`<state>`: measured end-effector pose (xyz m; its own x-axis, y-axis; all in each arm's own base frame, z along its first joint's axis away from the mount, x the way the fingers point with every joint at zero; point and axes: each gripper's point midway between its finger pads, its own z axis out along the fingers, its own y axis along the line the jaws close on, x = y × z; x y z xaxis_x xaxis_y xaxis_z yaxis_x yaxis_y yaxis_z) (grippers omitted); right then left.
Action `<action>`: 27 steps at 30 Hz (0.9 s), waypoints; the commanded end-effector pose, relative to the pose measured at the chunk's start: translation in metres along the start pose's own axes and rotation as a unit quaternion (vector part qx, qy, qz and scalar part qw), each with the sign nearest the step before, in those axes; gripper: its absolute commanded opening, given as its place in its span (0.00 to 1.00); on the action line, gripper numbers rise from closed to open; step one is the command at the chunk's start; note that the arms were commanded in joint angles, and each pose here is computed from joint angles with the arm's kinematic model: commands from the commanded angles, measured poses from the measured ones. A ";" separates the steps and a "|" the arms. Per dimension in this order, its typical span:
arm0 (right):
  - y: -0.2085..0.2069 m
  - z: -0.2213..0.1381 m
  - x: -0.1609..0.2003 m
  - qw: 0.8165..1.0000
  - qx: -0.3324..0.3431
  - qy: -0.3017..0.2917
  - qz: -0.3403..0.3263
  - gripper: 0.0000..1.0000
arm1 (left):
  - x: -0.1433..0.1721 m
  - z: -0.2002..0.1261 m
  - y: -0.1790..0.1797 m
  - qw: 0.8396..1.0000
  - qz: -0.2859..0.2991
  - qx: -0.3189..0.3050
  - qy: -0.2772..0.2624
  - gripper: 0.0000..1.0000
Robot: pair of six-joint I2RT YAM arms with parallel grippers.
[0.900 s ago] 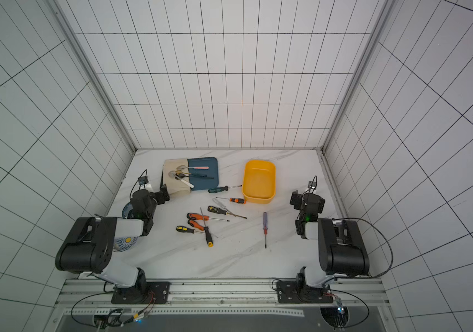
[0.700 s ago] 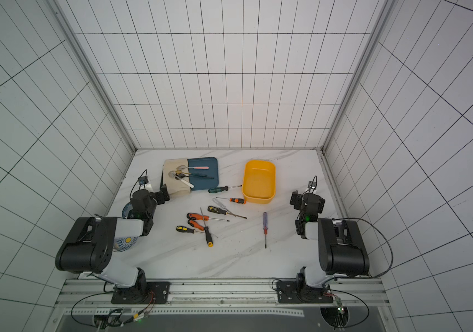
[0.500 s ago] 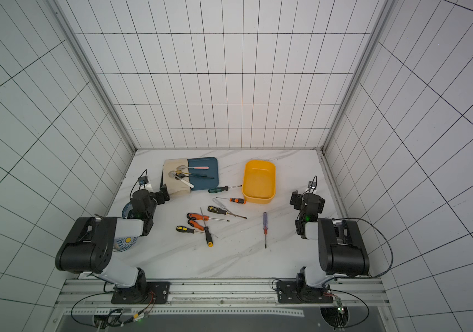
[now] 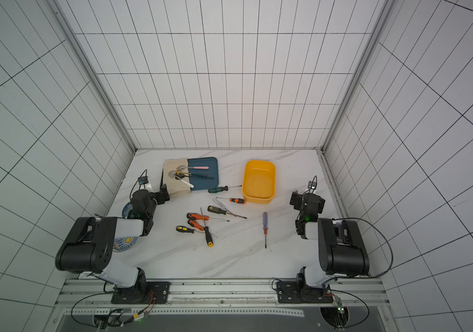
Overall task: Put the screwdriver on the desktop into the storage box
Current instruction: Pick up the screwdriver from the center of the board.
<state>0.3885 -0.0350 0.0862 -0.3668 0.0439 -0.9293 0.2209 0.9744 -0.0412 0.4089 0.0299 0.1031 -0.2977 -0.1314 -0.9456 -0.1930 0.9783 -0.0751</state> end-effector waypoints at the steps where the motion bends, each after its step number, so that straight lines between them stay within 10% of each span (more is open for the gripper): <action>1: -0.001 0.003 -0.016 1.000 0.002 -0.015 0.010 0.99 | -0.020 0.000 -0.002 1.000 0.005 0.001 -0.022 0.98; 9: -0.006 -0.020 -0.055 1.000 0.007 -0.009 0.021 0.99 | -0.059 -0.007 0.002 0.998 0.005 -0.064 0.004 0.98; 14: 0.010 -0.037 -0.098 0.995 -0.050 -0.023 0.082 0.99 | -0.098 -0.025 0.013 0.986 -0.127 -0.103 -0.034 0.98; 21: -0.019 -0.062 -0.074 0.934 0.046 0.111 0.336 0.99 | -0.074 -0.027 0.030 0.907 -0.414 -0.045 0.065 0.98; 27: 0.033 -0.071 -0.074 0.908 -0.119 0.179 0.360 0.92 | -0.066 -0.036 -0.020 0.890 -0.426 0.044 0.157 0.94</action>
<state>0.3709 -0.0229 0.1894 -0.3520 0.6524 -0.6712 0.3608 0.7562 0.5459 0.4030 0.0622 0.1828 -0.1710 -0.8098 -0.5613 -0.4425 0.5721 -0.6906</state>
